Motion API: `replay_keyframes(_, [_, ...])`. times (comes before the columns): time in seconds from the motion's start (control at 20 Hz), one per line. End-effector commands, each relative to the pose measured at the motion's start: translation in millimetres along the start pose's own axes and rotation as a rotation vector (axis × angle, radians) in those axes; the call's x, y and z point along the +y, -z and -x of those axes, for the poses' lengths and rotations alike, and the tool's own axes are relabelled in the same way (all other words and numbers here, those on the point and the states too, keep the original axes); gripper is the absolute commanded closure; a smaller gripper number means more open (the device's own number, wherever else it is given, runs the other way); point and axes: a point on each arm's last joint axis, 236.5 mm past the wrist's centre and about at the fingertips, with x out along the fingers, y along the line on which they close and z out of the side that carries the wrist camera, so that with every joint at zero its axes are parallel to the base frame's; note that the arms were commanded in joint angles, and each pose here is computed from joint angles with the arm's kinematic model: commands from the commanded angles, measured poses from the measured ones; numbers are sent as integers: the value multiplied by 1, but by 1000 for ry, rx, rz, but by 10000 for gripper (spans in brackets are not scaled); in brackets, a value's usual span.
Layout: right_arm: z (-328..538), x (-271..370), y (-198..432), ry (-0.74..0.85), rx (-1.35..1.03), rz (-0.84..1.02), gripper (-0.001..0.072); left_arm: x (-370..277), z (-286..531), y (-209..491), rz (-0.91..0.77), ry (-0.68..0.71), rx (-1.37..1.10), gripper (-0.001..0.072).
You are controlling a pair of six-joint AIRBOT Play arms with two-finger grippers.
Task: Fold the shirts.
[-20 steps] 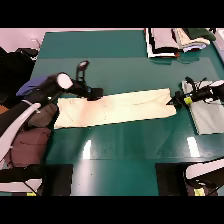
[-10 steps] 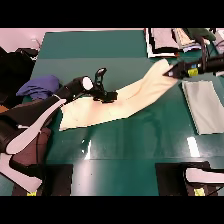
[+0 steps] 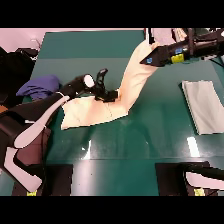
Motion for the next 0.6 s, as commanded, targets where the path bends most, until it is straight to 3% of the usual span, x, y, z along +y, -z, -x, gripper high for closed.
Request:
replay_keyframes(0.0, [-22, 33, -7, -42, -27, 32, 695, 8, 60, -38, -32, -27, -94, 683])
replay_keyframes(0.2, [-77, 91, -5, -178, -33, 53, 694, 40, 219, -99, -28, -96, -406, 683])
replay_keyframes(0.4, [-181, 162, 23, -364, -30, 51, 689, 68, 377, -104, -36, -244, -710, 683])
replay_keyframes(0.45, [-208, 174, 35, -391, -27, 67, 576, 71, 402, -99, -33, -270, -751, 683])
replay_keyframes(0.5, [-233, 183, 46, -402, -16, 89, 404, 74, 421, -93, -25, -286, -782, 683])
replay_keyframes(0.55, [-250, 191, 54, -418, 6, 100, 377, 76, 432, -89, -17, -297, -799, 683])
